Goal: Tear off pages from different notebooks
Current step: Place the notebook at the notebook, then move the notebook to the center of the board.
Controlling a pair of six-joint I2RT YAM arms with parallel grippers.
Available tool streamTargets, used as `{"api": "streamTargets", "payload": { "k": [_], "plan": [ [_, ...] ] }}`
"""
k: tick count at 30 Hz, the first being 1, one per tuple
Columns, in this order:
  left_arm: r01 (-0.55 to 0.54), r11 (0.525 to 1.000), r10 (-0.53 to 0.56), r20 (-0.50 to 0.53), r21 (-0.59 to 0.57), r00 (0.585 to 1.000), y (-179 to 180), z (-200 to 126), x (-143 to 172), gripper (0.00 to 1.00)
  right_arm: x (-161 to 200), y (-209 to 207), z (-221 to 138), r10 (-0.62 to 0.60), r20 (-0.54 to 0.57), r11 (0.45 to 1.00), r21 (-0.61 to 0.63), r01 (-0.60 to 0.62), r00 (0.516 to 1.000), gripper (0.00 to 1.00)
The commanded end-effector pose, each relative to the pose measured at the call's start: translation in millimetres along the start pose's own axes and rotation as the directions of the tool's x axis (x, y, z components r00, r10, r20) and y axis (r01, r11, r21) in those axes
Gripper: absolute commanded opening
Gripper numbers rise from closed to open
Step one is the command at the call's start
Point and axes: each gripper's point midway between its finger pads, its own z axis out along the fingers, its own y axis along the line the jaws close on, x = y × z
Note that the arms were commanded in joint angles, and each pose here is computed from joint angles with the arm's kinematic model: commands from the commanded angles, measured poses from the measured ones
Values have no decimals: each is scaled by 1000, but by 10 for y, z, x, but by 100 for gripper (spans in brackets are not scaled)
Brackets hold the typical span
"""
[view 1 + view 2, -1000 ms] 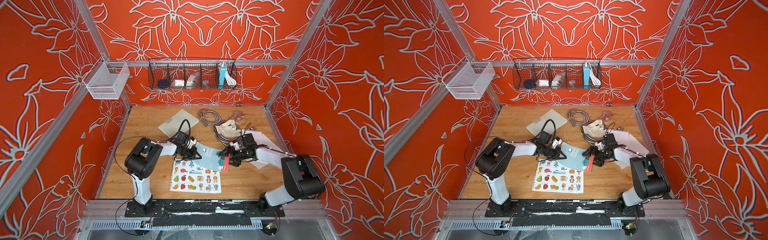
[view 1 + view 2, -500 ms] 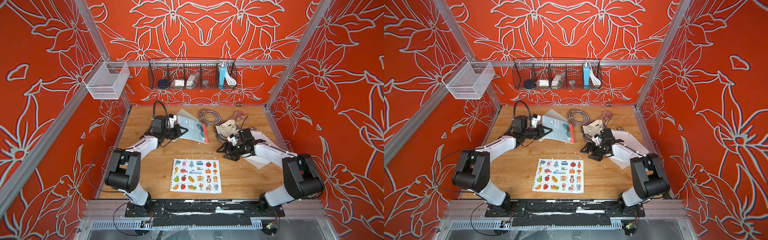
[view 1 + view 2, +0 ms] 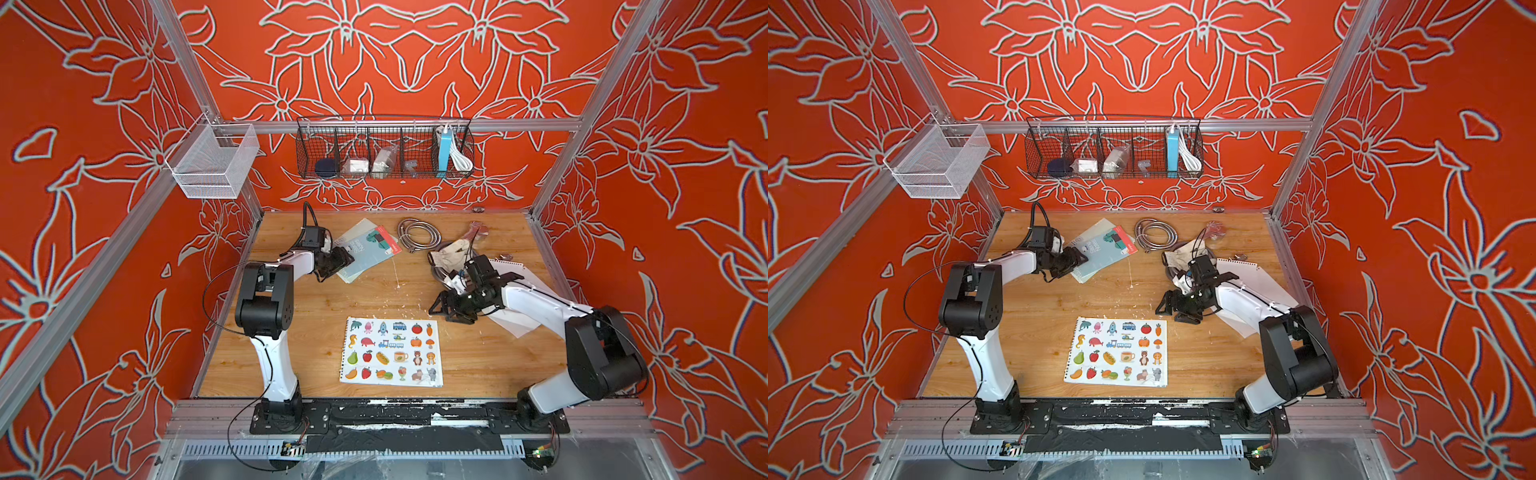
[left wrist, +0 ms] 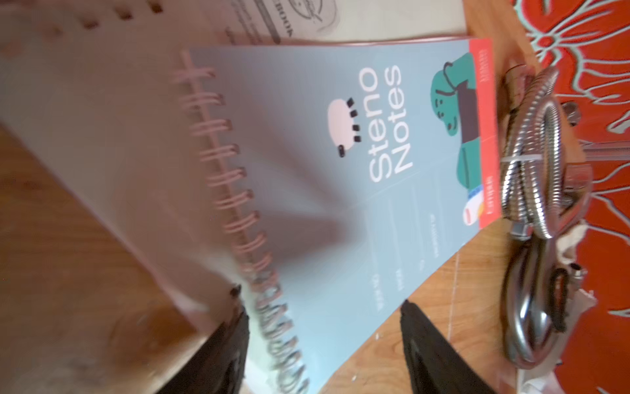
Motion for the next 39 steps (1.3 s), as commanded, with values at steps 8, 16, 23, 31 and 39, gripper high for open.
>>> {"api": "streamTargets", "payload": {
  "k": [8, 16, 23, 31, 39],
  "plan": [
    [-59, 946, 95, 98, -319, 991, -31, -1200, 311, 98, 546, -113, 114, -74, -183, 987, 124, 98, 980, 81],
    [-33, 917, -129, -374, -398, 918, 565, -1201, 1923, 92, 731, -53, 326, -84, -271, 993, 56, 103, 959, 80],
    [-7, 945, -185, -553, -326, 812, 569, -1036, 2447, 77, 789, 33, 584, -97, -332, 994, 9, 105, 938, 79],
    [36, 992, -104, -643, -118, 759, 22, -580, 2500, 61, 252, 248, 583, -185, -252, 977, 54, 204, 950, 79],
    [12, 989, -82, -474, -148, 877, -218, -175, 1853, 61, -341, 75, 408, -206, -222, 894, 353, 275, 953, 80]
  ]
}}
